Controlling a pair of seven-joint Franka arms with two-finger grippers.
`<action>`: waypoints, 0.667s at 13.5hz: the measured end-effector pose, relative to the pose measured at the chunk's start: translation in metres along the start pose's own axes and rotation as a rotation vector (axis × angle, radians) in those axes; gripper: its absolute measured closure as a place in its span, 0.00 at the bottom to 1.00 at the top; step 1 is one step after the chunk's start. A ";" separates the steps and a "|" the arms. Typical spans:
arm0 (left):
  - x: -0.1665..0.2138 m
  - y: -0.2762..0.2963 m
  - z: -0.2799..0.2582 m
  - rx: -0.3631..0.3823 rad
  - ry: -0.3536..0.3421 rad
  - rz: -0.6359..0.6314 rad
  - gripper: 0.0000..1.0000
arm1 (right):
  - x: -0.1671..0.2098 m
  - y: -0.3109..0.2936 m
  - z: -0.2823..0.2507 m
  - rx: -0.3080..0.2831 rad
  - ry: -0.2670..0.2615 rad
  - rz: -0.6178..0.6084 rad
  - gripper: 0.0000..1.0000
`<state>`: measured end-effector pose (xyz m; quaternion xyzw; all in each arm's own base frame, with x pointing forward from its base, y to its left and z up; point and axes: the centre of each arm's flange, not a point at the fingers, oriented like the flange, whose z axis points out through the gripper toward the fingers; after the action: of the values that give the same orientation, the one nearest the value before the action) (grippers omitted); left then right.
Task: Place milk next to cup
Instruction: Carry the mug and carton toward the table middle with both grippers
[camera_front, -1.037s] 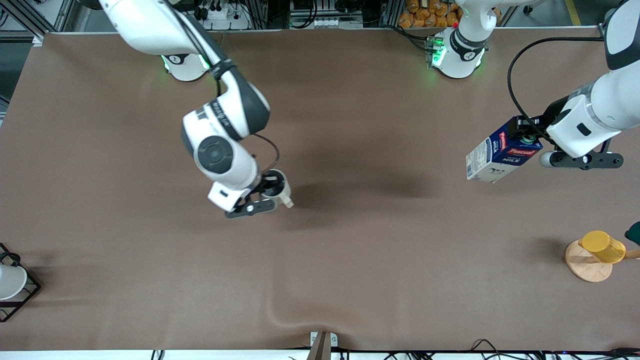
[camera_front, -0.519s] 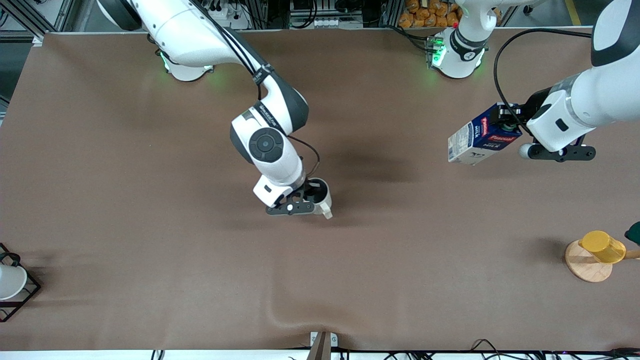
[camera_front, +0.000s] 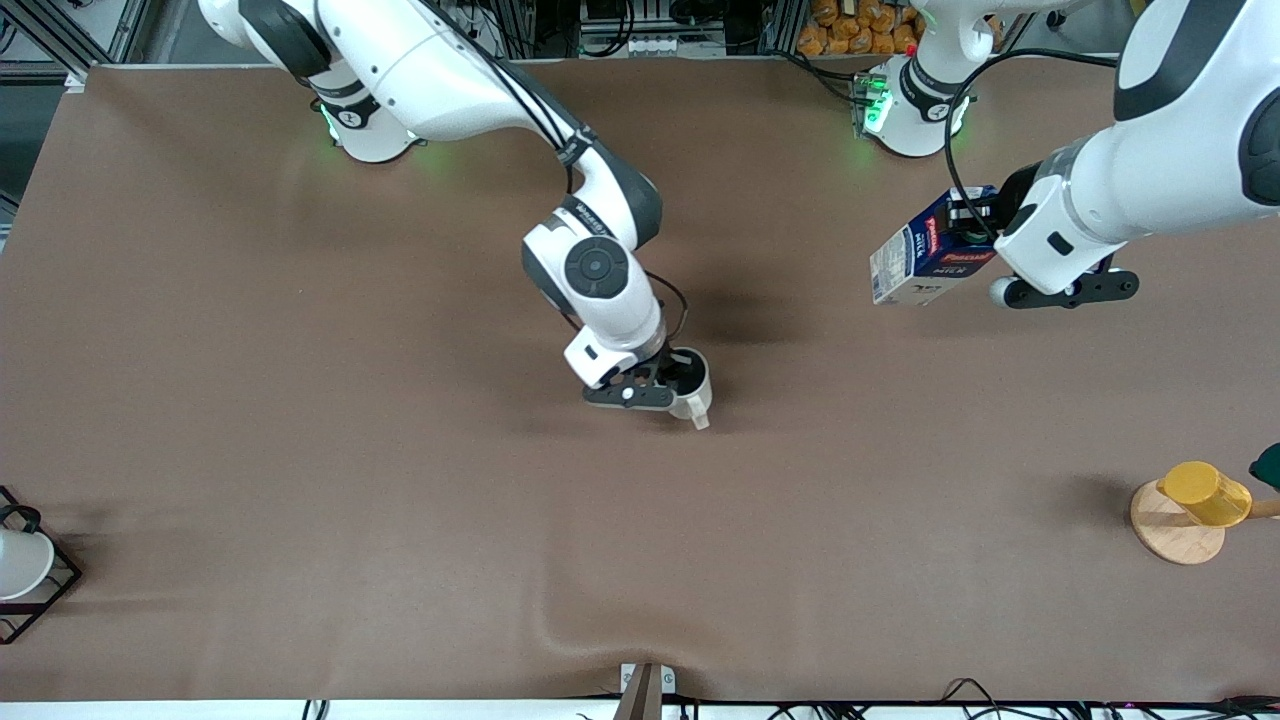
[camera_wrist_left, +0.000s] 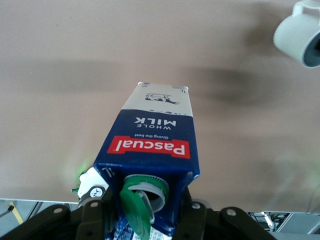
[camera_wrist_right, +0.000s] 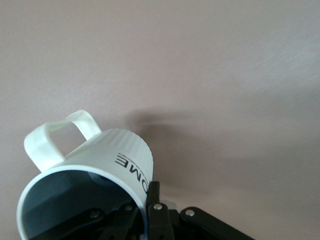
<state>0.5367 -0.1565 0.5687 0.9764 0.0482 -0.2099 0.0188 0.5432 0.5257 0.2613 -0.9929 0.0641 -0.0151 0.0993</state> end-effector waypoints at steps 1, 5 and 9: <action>-0.002 0.003 0.001 0.004 -0.006 -0.008 0.51 | -0.004 -0.002 0.005 0.001 0.000 0.000 0.95; -0.010 0.020 0.004 0.016 -0.011 -0.027 0.51 | -0.006 -0.005 0.009 0.013 0.011 0.004 0.92; -0.013 0.028 0.006 0.022 -0.014 -0.029 0.51 | -0.003 -0.009 0.005 0.035 0.053 -0.014 0.88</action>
<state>0.5251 -0.1857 0.5687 0.9742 0.0601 -0.2176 0.0054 0.5414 0.5360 0.2587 -0.9907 0.0595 -0.0432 0.1147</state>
